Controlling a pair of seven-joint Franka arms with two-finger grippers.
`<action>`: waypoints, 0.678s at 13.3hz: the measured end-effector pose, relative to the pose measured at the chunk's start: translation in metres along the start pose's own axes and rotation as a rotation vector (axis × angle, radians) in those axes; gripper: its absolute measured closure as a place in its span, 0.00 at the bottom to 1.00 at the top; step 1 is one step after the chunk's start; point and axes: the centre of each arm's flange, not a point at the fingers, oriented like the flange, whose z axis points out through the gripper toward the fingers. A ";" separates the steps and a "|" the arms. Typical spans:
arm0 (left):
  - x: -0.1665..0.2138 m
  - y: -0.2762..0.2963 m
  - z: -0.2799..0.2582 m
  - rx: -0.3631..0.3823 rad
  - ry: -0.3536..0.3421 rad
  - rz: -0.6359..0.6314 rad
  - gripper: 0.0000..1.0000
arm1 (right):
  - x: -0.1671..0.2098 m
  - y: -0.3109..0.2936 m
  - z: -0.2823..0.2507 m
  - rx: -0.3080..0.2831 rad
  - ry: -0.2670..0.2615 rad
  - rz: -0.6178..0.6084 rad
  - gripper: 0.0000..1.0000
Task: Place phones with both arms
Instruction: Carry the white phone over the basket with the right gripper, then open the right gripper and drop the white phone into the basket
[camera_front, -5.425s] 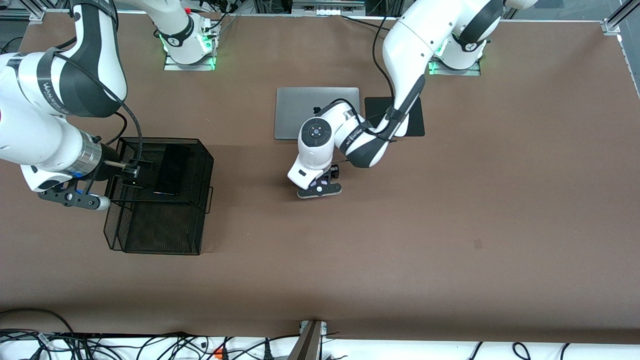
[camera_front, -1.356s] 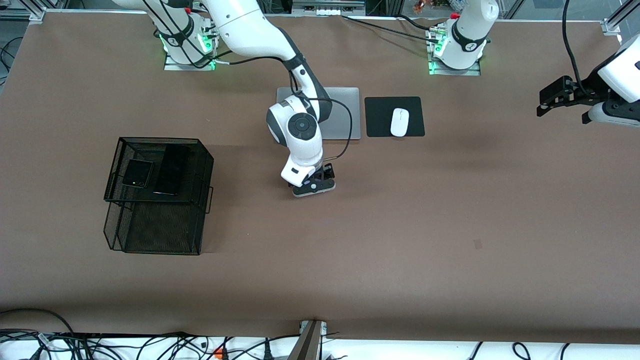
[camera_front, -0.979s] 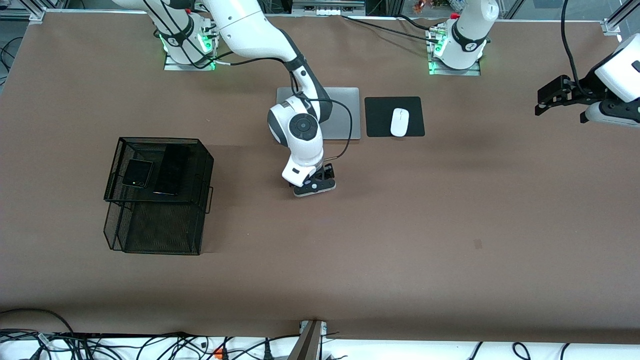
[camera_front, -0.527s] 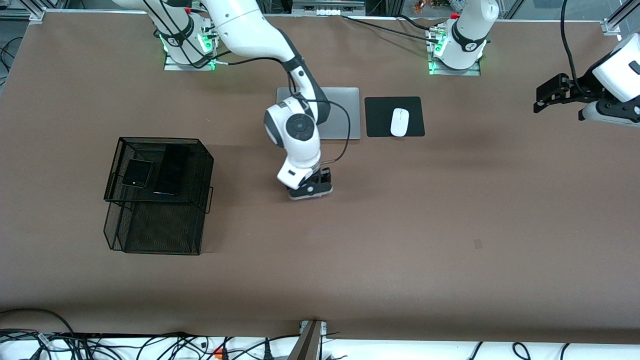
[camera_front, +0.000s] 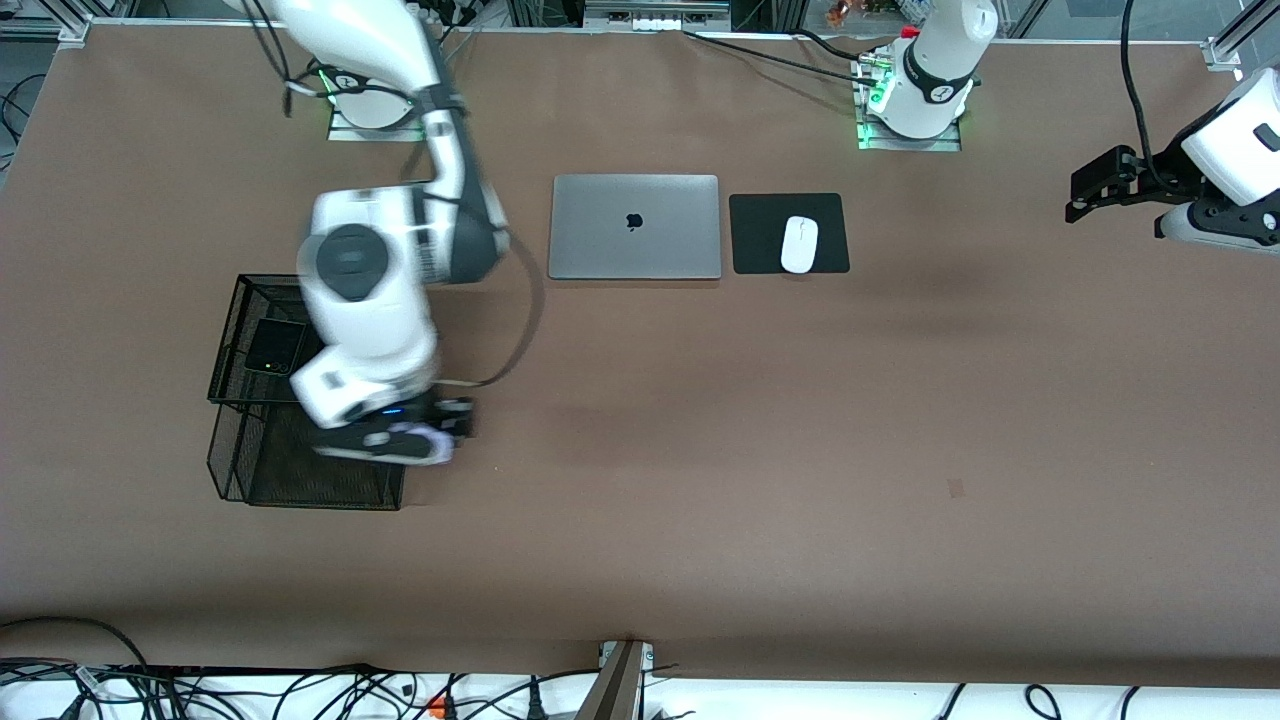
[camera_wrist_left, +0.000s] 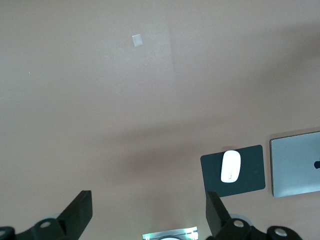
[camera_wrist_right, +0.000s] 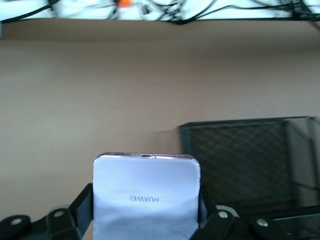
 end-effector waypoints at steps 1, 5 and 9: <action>0.000 0.000 0.000 0.003 0.000 0.000 0.00 | 0.010 0.032 0.006 0.010 -0.020 -0.007 0.17; 0.000 -0.001 0.000 0.004 -0.001 0.000 0.00 | 0.031 0.147 0.045 0.038 -0.092 -0.047 0.17; -0.001 -0.004 0.000 0.004 -0.002 -0.006 0.00 | 0.021 0.156 0.100 0.102 -0.162 -0.054 0.17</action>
